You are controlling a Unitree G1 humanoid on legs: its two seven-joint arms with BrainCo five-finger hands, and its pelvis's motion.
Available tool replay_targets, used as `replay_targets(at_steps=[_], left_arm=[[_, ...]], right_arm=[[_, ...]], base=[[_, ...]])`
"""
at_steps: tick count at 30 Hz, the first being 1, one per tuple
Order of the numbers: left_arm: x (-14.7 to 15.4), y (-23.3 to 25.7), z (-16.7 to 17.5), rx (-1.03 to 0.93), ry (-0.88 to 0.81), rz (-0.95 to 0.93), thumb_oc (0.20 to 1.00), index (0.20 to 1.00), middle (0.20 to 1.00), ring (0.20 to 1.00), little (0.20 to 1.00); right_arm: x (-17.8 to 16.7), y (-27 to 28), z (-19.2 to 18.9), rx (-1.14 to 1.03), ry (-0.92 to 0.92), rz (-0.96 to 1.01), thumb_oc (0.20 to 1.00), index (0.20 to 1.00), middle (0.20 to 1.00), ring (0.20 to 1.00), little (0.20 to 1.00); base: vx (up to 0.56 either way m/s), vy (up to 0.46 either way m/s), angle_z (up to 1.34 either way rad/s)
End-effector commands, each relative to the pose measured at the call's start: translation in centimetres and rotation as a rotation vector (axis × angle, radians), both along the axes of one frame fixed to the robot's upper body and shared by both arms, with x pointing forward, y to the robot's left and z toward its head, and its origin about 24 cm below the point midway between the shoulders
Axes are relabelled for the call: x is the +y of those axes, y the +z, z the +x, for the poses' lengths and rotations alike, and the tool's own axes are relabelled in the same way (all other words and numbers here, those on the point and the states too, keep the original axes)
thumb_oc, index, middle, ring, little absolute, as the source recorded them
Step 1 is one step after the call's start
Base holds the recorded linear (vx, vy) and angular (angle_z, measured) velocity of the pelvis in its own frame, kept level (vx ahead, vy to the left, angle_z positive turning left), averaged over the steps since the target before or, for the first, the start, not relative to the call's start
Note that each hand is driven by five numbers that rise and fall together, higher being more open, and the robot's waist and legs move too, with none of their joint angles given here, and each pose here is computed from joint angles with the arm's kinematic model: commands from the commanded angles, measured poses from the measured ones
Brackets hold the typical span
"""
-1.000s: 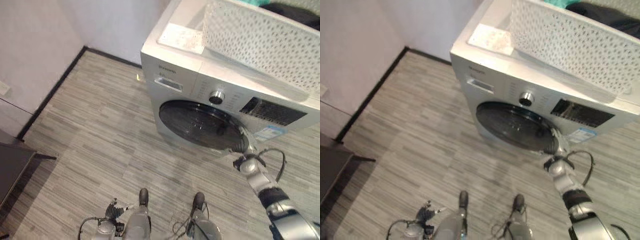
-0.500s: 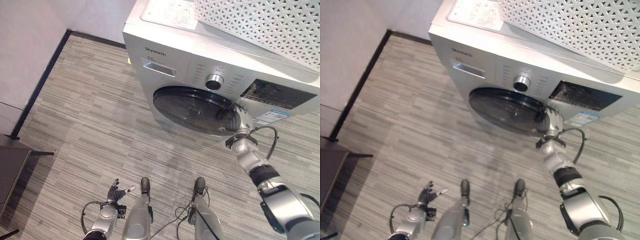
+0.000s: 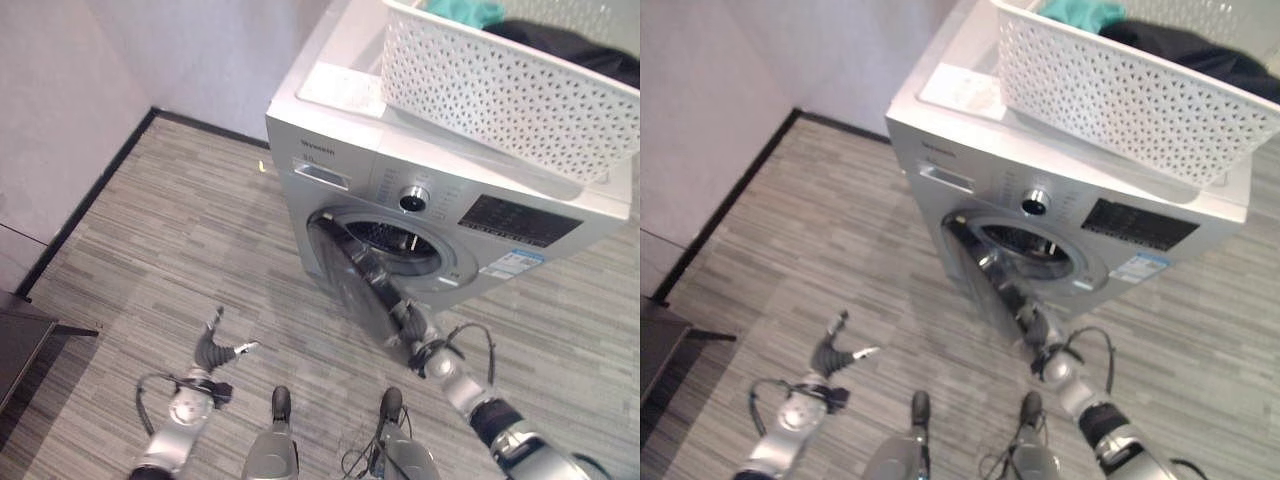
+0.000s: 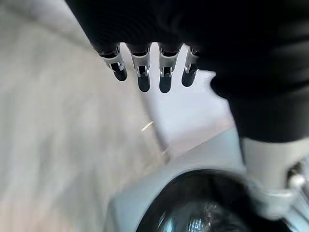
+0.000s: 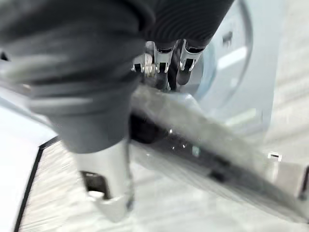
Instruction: Grab the laundry basket,head to the washer,open it,put in the laundry and shut it.
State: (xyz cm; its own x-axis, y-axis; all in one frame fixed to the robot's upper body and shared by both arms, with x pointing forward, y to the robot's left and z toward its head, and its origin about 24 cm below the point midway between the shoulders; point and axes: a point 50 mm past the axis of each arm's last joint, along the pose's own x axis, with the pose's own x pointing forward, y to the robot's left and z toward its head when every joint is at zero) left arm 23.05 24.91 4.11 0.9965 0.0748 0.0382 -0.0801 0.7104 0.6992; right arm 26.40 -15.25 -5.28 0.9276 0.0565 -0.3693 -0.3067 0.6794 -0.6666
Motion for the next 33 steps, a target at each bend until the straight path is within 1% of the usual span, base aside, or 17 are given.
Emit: replay_targets(at_steps=[1,2,3,4,5,6,7,8,9,15,17,23,24,26,28,30,33], left_arm=[[-1.3,7.4,1.3,-0.368,-0.168,0.320,1.000,1.000,1.000,1.000,1.000],[-1.2,7.4,1.2,-0.368,-0.167,0.322,1.000,1.000,1.000,1.000,1.000],[-2.0,10.2,0.7,-0.449,-0.216,0.371,1.000,1.000,1.000,1.000,1.000],[-2.4,11.5,0.4,-0.487,-0.237,0.328,1.000,1.000,1.000,1.000,1.000],[-2.6,12.3,-0.1,-0.496,-0.244,0.174,1.000,1.000,1.000,1.000,1.000],[-3.8,13.8,-0.2,-0.518,-0.346,-0.114,1.000,1.000,1.000,1.000,1.000],[-3.8,13.8,-0.2,-0.518,-0.348,-0.116,1.000,1.000,1.000,1.000,1.000],[-5.1,15.2,0.0,-0.518,-0.470,-0.193,1.000,1.000,1.000,1.000,1.000],[-5.1,15.3,0.0,-0.518,-0.472,-0.194,1.000,1.000,1.000,1.000,1.000],[-10.7,18.8,0.0,-0.488,-0.922,-0.499,1.000,1.000,1.000,1.000,1.000],[-12.3,19.3,0.2,-0.502,-0.979,-0.532,1.000,1.000,1.000,1.000,1.000],[-14.5,19.2,1.3,-0.508,-1.002,-0.585,1.000,1.000,1.000,1.000,1.000],[-15.0,18.9,1.5,-0.501,-0.995,-0.606,1.000,1.000,1.000,1.000,1.000],[-15.0,19.0,1.5,-0.502,-0.995,-0.605,1.000,1.000,1.000,1.000,1.000],[-15.8,18.3,1.9,-0.488,-0.976,-0.637,1.000,1.000,1.000,1.000,1.000],[-16.4,18.0,2.1,-0.479,-0.980,-0.652,1.000,1.000,1.000,1.000,1.000],[-16.7,17.7,2.3,-0.473,-0.970,-0.649,1.000,1.000,1.000,1.000,1.000]], right_arm=[[1.5,-0.8,0.0,0.062,0.072,0.032,1.000,1.000,1.000,1.000,1.000],[1.6,-0.8,0.0,0.062,0.074,0.033,1.000,1.000,1.000,1.000,1.000],[1.2,-1.0,-0.3,0.078,0.067,0.026,1.000,1.000,1.000,1.000,1.000],[0.7,-1.6,-0.7,0.109,0.053,0.015,1.000,1.000,1.000,1.000,1.000],[0.2,-2.1,-1.1,0.142,0.036,-0.001,1.000,1.000,1.000,1.000,1.000],[-0.6,-3.4,-1.9,0.223,0.001,-0.037,1.000,1.000,1.000,1.000,1.000],[-0.6,-3.3,-1.9,0.222,0.001,-0.037,1.000,1.000,1.000,1.000,1.000],[-1.1,-3.6,-2.2,0.250,-0.007,-0.044,1.000,1.000,1.000,1.000,1.000],[-1.2,-3.6,-2.2,0.249,-0.009,-0.044,1.000,1.000,1.000,1.000,1.000],[-2.2,-5.1,-3.9,0.331,-0.033,-0.057,1.000,1.000,1.000,1.000,1.000],[-1.9,-5.4,-4.2,0.354,-0.058,-0.001,1.000,1.000,1.000,1.000,1.000],[0.6,-6.5,-5.3,0.462,-0.047,0.144,1.000,1.000,1.000,1.000,1.000],[2.4,-6.2,-4.4,0.450,0.006,0.129,1.000,1.000,1.000,1.000,1.000],[2.4,-6.2,-4.3,0.449,0.006,0.129,1.000,1.000,1.000,1.000,1.000],[6.2,-4.8,-2.4,0.409,0.080,0.159,1.000,1.000,1.000,1.000,1.000],[8.0,-4.0,-1.5,0.386,0.090,0.207,1.000,1.000,1.000,1.000,1.000],[8.3,-2.8,0.0,0.365,0.081,0.252,1.000,1.000,1.000,1.000,1.000]], base=[[0.00,-0.028,0.05],[0.02,-0.043,0.07],[0.02,-0.023,0.05],[0.03,-0.039,0.05],[0.06,-0.059,0.05],[0.02,-0.047,0.03],[0.08,-0.043,0.11],[0.03,-0.008,0.12],[0.06,-0.012,0.10],[0.05,-0.013,0.01],[0.03,-0.015,-0.04],[0.02,-0.002,-0.03],[0.01,0.010,0.04],[0.00,0.000,0.00],[-0.06,0.046,0.00],[-0.09,0.030,-0.01],[-0.08,0.013,0.14]])
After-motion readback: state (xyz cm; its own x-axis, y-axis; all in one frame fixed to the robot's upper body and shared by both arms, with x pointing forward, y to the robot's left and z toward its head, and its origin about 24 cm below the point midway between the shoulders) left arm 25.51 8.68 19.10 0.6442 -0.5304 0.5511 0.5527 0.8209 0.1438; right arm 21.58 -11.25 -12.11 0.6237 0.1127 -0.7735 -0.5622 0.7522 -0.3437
